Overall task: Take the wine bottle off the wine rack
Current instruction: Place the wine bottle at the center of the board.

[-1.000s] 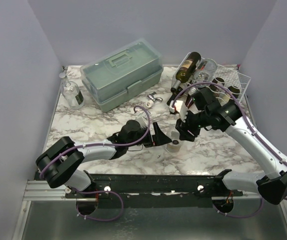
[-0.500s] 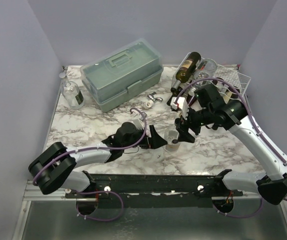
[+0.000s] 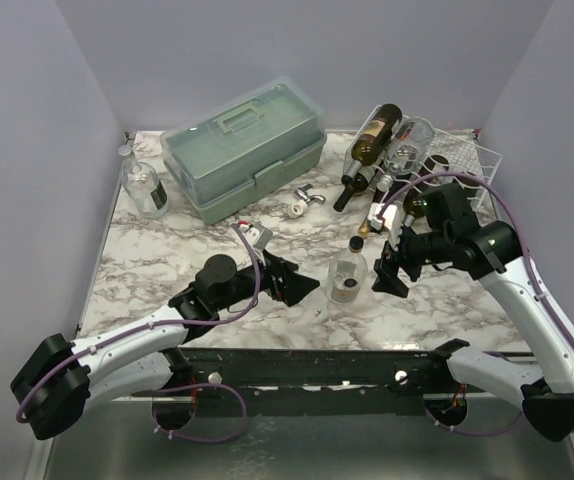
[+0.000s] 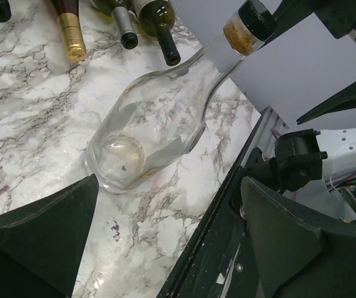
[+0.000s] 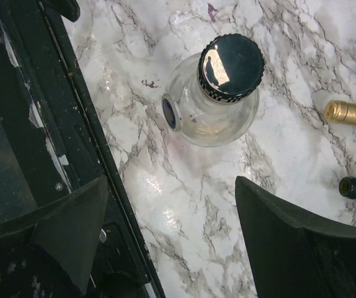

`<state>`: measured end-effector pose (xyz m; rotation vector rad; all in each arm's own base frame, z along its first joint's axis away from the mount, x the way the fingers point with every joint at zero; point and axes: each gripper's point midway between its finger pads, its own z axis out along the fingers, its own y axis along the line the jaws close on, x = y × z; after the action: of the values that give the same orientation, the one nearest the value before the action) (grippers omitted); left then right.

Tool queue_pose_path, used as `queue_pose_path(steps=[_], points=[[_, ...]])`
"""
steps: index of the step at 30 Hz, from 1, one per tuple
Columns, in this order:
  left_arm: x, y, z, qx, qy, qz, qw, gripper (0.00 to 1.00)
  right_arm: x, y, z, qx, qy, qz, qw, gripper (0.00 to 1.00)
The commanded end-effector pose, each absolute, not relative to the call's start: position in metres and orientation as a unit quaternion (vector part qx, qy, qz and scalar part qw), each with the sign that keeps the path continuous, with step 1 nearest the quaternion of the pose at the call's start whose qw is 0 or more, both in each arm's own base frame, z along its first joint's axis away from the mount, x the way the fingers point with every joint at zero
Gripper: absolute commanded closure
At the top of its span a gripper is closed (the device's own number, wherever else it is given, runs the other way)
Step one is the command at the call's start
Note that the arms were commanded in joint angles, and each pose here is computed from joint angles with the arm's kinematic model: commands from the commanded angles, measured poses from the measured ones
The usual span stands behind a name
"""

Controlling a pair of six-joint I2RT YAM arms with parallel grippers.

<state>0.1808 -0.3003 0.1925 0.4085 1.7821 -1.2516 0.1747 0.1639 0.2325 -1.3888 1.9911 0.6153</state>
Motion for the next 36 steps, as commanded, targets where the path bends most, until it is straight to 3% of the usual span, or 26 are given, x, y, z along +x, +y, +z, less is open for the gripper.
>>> queue_pose_path(steps=[1,7,9,20,36], points=[[0.181,-0.293,0.191,0.177,0.715,-0.496,0.46,0.01,0.18,0.161,0.23,-0.514,0.759,0.221,0.332,0.13],[0.18,-0.292,0.195,0.147,0.719,-0.512,0.446,0.01,0.203,0.161,0.248,-0.482,0.759,0.199,0.39,0.12],[0.179,-0.291,0.198,0.146,0.716,-0.516,0.447,0.01,0.197,0.151,0.241,-0.467,0.78,0.192,0.37,0.12],[0.17,-0.273,0.216,0.148,0.69,-0.522,0.479,0.01,0.237,0.098,0.256,-0.358,0.825,0.068,0.431,0.1],[0.174,-0.248,0.259,0.17,0.682,-0.464,0.539,0.01,0.253,0.055,0.29,-0.319,0.82,-0.054,0.473,0.1]])
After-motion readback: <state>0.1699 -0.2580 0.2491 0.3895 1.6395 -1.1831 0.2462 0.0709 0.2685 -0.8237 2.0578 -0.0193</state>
